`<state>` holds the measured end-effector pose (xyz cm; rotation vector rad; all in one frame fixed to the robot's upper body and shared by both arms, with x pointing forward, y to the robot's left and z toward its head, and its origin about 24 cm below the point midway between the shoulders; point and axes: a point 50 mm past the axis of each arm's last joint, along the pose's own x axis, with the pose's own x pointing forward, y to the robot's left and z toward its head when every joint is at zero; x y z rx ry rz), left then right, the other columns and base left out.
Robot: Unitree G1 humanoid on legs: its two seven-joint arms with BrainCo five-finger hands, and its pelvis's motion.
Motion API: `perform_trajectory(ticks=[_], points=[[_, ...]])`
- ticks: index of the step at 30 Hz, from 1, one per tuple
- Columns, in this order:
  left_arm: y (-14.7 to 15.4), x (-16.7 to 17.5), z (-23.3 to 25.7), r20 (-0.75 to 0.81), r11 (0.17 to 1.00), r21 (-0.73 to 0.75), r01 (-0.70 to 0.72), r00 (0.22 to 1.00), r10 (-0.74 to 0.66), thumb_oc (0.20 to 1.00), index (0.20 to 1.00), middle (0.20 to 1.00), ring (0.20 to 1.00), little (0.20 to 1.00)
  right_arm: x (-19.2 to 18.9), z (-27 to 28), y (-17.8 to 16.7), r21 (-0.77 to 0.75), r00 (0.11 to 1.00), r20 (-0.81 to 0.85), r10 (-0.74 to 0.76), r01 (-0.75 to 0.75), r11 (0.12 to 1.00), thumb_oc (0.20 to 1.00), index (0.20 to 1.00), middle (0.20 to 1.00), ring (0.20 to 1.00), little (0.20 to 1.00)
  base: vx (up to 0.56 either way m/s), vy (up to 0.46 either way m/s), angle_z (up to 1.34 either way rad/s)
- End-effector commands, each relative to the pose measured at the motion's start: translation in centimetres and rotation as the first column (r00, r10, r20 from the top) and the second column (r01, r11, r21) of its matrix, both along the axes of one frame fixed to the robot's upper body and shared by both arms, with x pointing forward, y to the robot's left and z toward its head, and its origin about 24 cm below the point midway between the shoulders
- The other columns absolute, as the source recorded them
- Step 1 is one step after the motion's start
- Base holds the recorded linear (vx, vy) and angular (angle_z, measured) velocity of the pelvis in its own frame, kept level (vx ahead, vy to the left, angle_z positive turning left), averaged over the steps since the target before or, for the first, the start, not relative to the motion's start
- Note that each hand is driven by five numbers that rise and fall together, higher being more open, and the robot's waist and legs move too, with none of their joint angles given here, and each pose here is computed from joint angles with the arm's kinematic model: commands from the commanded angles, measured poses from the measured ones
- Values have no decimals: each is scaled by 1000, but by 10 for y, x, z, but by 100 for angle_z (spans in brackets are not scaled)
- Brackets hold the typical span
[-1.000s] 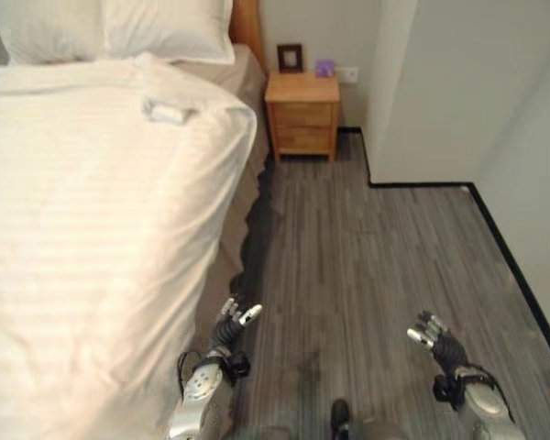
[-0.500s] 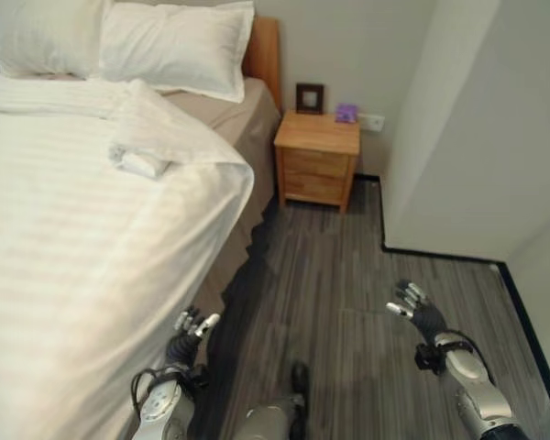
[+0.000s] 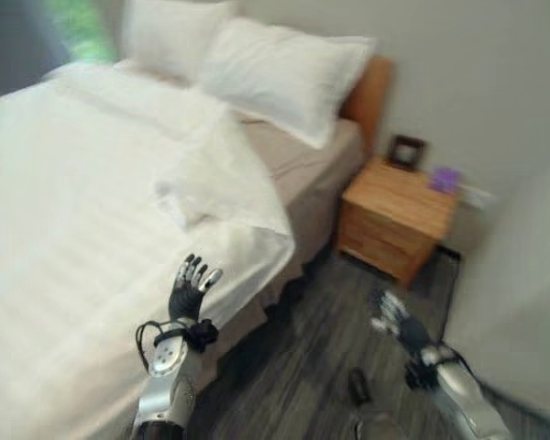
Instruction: Making the bed.
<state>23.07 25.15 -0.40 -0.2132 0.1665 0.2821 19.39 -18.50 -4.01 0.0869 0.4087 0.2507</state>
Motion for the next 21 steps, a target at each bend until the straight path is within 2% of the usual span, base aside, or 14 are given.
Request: perform_trajectory(ticks=[1,3,6,8,13,16,21], points=[[-8,3,18,127,999,-30,28,992,-24,1000,1000,1000,1000,1000,44,57,-3,8,960,280,29,-32,999,1000,1000,1000,1000,1000,375,-626,160],[-10,1,12,128,987,-154,-48,989,68,1000,1000,1000,1000,1000,46,69,-12,13,942,336,-9,5,1000,1000,1000,1000,1000,1000,227,-541,171],[-16,-3,0,65,991,-137,6,998,3,1000,1000,1000,1000,1000,38,62,-26,-53,952,304,-41,60,997,1000,1000,1000,1000,1000,131,-346,139],[-16,-9,-4,49,991,-129,21,999,-15,1000,1000,1000,1000,1000,30,57,-29,-45,958,280,-60,75,996,1000,1000,1000,1000,1000,116,-194,166],[-25,-11,-14,6,990,-137,42,999,-42,1000,1000,1000,1000,1000,24,46,-18,-36,970,239,-37,47,998,1000,1000,1000,1000,1000,48,-98,43],[-22,-13,-10,10,994,-97,59,998,-58,1000,1000,1000,1000,1000,25,47,2,59,970,244,-9,-6,998,1000,1000,1000,1000,1000,32,-43,1],[-14,-18,-13,-2,994,-105,9,1000,-9,1000,1000,1000,1000,1000,31,51,8,-22,962,264,69,-65,998,1000,1000,1000,1000,1000,38,14,-18]])
